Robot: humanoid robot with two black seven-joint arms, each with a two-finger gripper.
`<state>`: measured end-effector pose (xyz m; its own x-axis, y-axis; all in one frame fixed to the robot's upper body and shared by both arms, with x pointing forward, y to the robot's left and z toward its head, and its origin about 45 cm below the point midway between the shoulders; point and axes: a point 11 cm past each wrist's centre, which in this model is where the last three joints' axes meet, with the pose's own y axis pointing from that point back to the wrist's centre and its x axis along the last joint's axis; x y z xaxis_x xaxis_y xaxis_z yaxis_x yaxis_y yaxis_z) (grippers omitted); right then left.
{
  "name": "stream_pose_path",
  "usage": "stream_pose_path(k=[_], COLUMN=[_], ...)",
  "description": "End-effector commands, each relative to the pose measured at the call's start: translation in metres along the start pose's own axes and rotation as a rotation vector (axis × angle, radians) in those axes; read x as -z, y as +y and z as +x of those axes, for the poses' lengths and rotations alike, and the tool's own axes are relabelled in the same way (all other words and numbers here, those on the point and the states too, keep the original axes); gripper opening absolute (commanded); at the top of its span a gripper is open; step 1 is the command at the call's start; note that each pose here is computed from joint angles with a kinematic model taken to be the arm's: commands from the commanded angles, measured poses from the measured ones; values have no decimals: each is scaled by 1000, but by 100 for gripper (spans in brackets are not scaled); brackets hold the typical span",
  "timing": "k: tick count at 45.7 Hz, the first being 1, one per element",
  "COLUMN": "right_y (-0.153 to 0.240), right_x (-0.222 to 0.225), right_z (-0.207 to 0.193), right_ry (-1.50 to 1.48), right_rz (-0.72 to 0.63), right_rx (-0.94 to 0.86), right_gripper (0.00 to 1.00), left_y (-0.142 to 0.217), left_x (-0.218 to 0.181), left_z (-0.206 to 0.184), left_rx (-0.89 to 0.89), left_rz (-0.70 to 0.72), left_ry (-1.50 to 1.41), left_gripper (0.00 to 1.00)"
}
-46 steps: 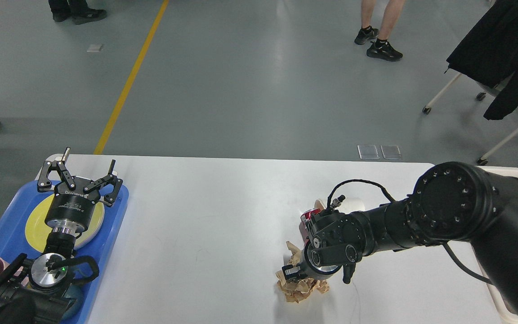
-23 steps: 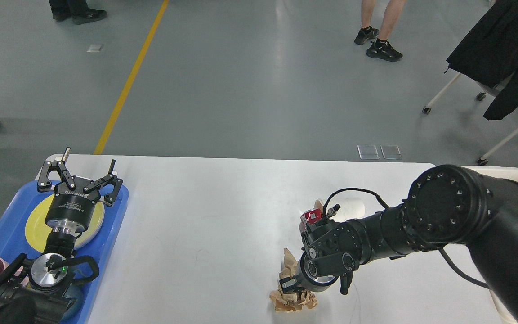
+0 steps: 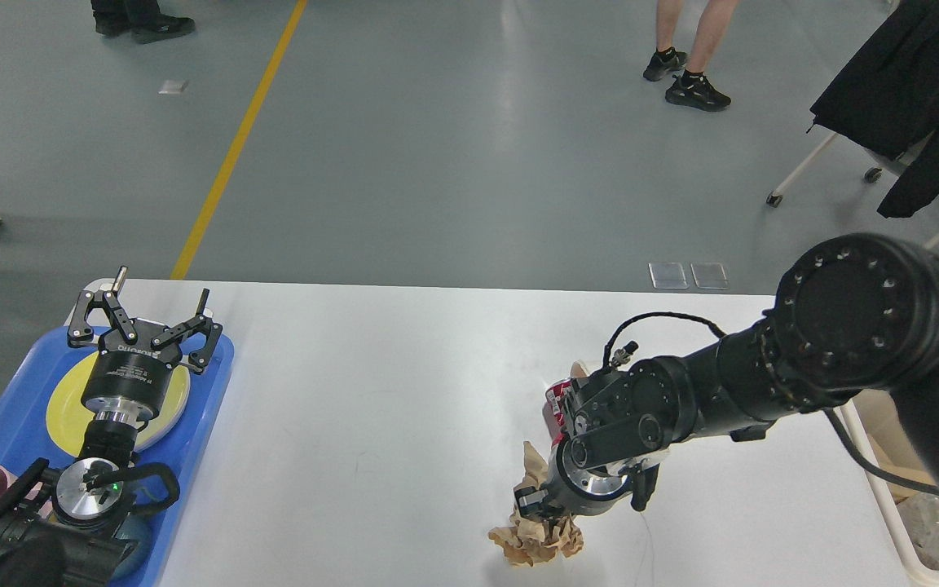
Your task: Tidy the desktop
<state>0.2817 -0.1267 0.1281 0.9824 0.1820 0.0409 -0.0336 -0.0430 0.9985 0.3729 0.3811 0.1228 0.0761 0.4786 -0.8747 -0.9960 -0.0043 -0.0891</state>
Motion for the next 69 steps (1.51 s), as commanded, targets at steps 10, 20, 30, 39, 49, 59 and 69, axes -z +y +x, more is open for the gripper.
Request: stream_pose_path(k=[10,20,30,39,49,59,69], right_y=[105,178,209,211,203,172,127], right_x=[-37,-80,-116,-140,-215,-325,-414], right_z=[17,26,24,22,11,-21,-41], right_ry=[-110,-208,-293,-343,-518,-754,-836], right_rz=[-26,-59,-43,-89,-151,-193,-319], right_rx=[-24,-10,-35,-53,-72,-101,-171], right_gripper=[0,0,0,0,0,0,0], left_y=[0,0,0,0,0,0,0], left_x=[0,0,0,0,-1,0,0], left_z=[1,1,1,1,1,1,1], left_rx=[-2,-2,-2,-2,-2,-2,-2], left_rz=[0,0,0,0,0,0,0], left_ry=[0,0,0,0,-2,0,0], left_gripper=[97,97,97,97,97,97,97])
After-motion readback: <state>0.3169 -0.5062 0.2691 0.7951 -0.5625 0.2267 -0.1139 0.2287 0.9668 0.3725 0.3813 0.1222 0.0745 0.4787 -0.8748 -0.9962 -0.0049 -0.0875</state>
